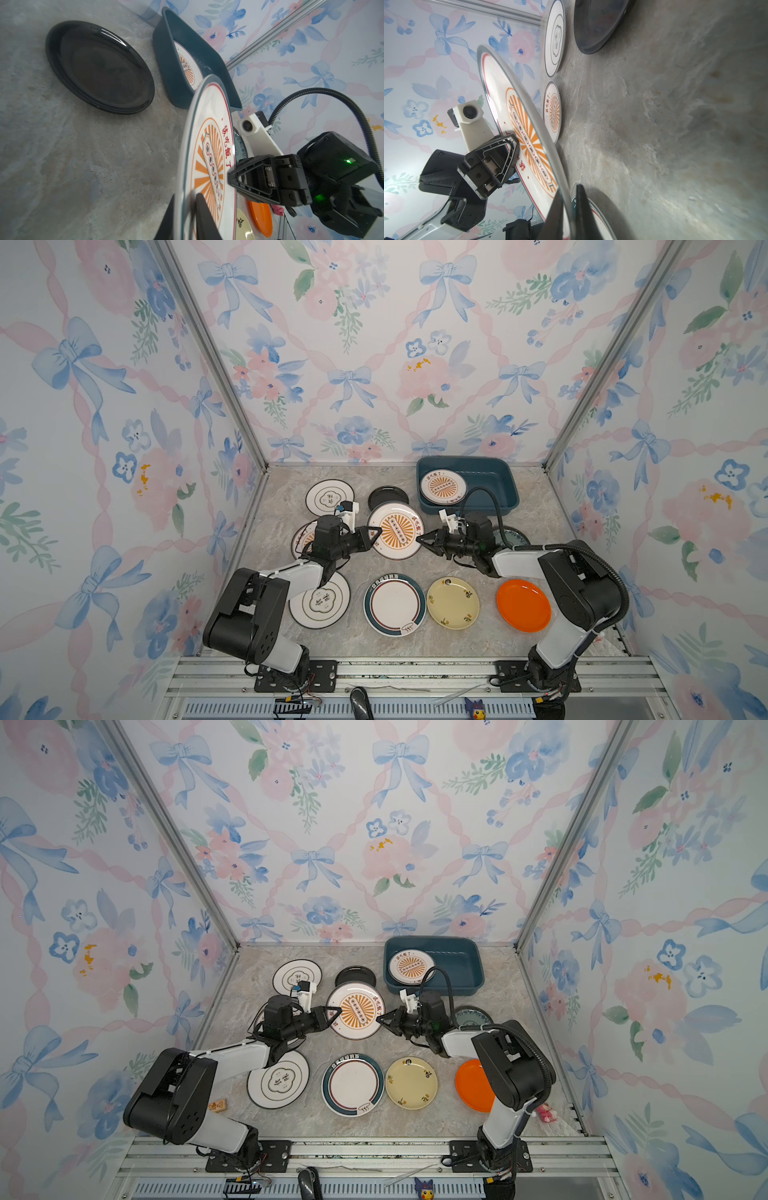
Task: Place the plates into the plastic bin on the countertop
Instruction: Pick up the plate from the center of the table.
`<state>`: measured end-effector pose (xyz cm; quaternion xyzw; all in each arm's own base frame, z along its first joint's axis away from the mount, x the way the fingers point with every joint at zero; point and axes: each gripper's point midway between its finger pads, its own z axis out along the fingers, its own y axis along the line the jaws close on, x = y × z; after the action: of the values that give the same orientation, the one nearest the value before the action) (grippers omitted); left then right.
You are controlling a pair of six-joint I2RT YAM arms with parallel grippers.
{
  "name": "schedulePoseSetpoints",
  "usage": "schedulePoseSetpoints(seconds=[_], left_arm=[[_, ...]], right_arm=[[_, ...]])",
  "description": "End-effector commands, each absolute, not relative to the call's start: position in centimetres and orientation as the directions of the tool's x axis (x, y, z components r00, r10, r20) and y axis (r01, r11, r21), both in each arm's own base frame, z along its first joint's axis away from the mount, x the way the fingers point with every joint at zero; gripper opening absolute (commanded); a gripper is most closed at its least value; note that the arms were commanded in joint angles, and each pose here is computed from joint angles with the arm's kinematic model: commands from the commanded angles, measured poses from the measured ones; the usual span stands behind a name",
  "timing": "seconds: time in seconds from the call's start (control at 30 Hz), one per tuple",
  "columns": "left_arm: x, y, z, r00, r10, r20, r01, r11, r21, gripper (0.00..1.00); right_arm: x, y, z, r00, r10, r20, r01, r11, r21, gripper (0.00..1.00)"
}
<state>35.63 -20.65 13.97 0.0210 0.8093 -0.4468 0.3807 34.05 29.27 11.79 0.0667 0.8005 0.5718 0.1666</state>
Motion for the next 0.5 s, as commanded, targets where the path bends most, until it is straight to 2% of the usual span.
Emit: schedulePoseSetpoints(seconds=[0.0, 0.1, 0.17, 0.33, 0.37, 0.47], left_arm=[[34.2, -22.4, 14.8, -0.712, -0.223, -0.666, 0.469, 0.555, -0.687, 0.0], [34.0, -22.6, 15.3, -0.709, -0.219, -0.671, 0.483, 0.542, -0.688, 0.0], [33.9, -22.7, 15.5, -0.706, -0.217, -0.674, 0.489, 0.539, -0.686, 0.0], [33.9, -22.7, 15.5, -0.708, -0.218, -0.672, 0.488, 0.536, -0.688, 0.0], [33.9, -22.7, 15.5, -0.71, -0.217, -0.67, 0.487, 0.537, -0.689, 0.0], [33.9, -22.7, 15.3, -0.711, -0.217, -0.668, 0.483, 0.54, -0.689, 0.0]], right_arm=[[34.1, 30.6, 18.5, -0.905, 0.287, -0.315, -0.288, 0.133, 0.948, 0.23], [34.0, 31.0, 19.6, -0.906, 0.287, -0.312, -0.317, 0.031, 0.948, 0.28], [34.4, 31.1, 19.6, -0.912, 0.298, -0.281, -0.302, -0.027, 0.953, 0.28], [34.4, 32.1, 18.9, -0.914, 0.281, -0.291, -0.309, -0.022, 0.951, 0.27], [34.5, 32.2, 19.0, -0.913, 0.284, -0.294, -0.312, -0.022, 0.95, 0.26], [34.7, 32.3, 18.8, -0.914, 0.289, -0.286, -0.305, -0.022, 0.952, 0.12]])
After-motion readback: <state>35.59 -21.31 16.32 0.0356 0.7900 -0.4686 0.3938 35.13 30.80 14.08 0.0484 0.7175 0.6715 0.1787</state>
